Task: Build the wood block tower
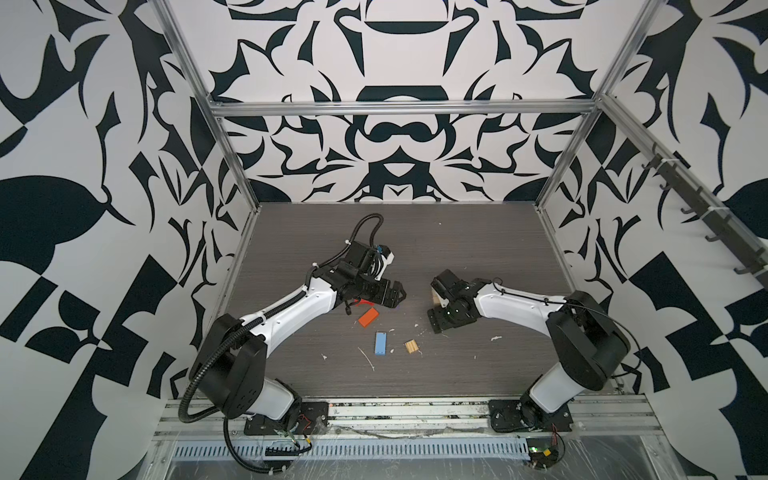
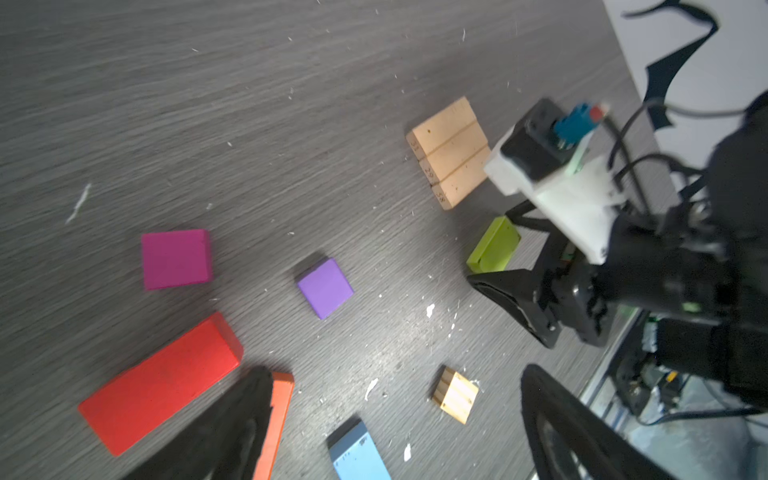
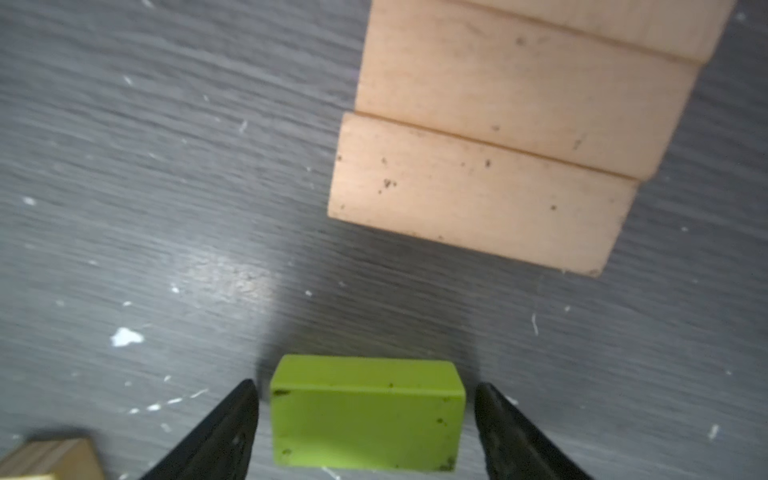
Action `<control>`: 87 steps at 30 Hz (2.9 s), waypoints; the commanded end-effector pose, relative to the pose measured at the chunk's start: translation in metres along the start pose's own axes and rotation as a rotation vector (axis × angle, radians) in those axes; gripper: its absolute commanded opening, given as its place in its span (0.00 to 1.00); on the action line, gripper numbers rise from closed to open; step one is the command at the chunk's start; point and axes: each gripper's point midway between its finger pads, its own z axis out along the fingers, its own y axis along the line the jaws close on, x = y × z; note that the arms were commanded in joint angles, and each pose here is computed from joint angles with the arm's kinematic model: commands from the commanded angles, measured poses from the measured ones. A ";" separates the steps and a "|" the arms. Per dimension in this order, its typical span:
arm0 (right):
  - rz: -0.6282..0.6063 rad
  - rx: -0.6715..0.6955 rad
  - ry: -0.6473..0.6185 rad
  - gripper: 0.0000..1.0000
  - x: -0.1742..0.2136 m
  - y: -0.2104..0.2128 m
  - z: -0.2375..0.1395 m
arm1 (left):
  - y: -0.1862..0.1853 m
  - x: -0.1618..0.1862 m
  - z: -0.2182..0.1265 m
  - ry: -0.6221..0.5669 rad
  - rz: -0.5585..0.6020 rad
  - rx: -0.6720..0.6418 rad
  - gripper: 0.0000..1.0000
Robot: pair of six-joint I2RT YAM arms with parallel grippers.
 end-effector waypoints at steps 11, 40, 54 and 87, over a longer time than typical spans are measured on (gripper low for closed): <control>0.282 -0.051 -0.089 0.93 -0.011 -0.044 -0.050 | -0.048 0.012 0.027 0.065 0.322 -0.001 0.95; 0.527 -0.139 -0.264 0.93 -0.015 -0.103 -0.087 | -0.126 0.023 0.124 0.221 0.537 0.002 0.74; 0.584 -0.087 -0.282 0.93 -0.002 -0.127 -0.089 | -0.112 0.040 0.147 0.299 0.537 -0.032 0.67; 0.591 -0.105 -0.278 0.91 -0.002 -0.127 -0.091 | -0.096 0.050 0.171 0.323 0.488 -0.111 0.48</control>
